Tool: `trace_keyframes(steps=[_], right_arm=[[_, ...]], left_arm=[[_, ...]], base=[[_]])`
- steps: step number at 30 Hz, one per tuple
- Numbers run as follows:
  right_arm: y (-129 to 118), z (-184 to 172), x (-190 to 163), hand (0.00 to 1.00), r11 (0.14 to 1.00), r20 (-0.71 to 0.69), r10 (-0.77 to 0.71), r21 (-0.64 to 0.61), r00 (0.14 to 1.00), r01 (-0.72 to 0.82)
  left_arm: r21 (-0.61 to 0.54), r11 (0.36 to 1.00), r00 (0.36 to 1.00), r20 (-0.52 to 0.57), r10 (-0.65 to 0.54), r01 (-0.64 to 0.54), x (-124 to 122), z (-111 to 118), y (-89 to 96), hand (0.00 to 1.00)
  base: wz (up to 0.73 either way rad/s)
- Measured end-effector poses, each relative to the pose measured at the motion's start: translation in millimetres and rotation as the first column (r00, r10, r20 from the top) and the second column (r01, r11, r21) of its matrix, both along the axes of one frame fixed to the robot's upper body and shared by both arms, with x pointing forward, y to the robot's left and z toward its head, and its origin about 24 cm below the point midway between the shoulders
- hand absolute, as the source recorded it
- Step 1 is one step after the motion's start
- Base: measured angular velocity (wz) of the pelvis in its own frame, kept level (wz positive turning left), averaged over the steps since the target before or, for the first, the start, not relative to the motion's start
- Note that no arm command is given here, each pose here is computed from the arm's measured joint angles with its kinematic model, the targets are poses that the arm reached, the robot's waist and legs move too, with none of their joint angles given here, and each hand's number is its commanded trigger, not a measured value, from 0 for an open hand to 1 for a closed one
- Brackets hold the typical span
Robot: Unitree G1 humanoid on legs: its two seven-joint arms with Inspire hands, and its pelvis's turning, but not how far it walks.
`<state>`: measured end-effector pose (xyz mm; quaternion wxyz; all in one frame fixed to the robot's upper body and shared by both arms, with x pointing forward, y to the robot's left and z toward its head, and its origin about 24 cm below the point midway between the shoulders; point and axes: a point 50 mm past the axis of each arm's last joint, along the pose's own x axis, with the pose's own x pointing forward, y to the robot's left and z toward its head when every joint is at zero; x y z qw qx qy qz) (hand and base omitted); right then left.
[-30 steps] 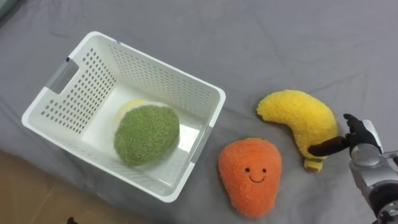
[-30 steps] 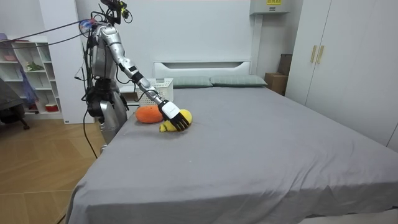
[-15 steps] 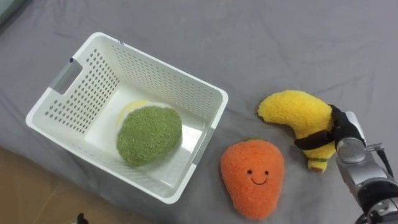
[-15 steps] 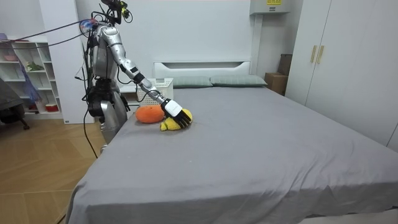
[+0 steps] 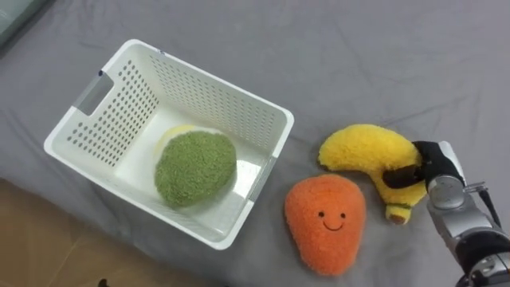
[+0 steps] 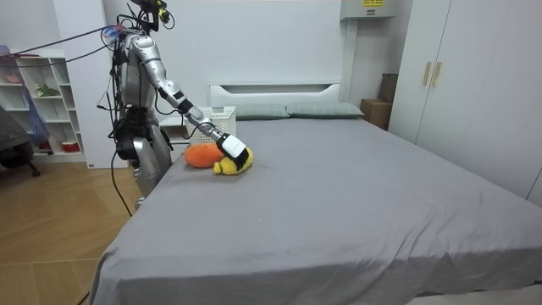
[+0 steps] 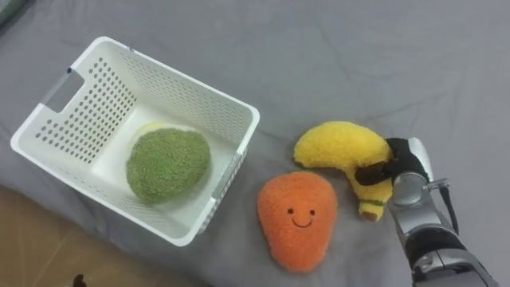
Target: Collect toys from the bed
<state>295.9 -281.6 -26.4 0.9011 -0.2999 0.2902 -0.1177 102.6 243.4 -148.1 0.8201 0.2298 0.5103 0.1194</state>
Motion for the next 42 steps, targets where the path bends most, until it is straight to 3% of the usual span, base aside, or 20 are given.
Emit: trace_keyframes(steps=[20, 28, 35, 42], right_arm=[[2.7, -11.6, -15.1, 1.0, 0.998, -0.009, 0.028, 0.058, 1.0, -0.027], [15.3, 13.4, -5.9, 1.0, 0.993, 0.168, 0.093, 0.062, 0.981, -0.104], [38.5, 42.8, -5.4, 1.0, 0.973, 0.332, 0.195, 0.056, 0.923, -0.226], [54.5, 66.0, -3.0, 1.0, 0.949, 0.407, 0.304, -0.048, 0.861, -0.312]], left_arm=[[0.009, 1.0, 1.0, 0.021, 0.02, -0.02, -8.0, 0.3, 3.8, 0.0], [0.02, 0.999, 0.999, 0.031, 0.043, -0.044, -11.8, 1.0, 7.4, 0.0], [0.048, 0.987, 0.988, 0.0, 0.155, -0.154, -40.4, 0.7, 22.2, 0.0], [0.071, 0.984, 0.986, -0.024, 0.167, -0.165, -51.4, -0.5, 22.4, 0.0]], base=[[0.02], [-0.13], [-0.14], [0.01]])
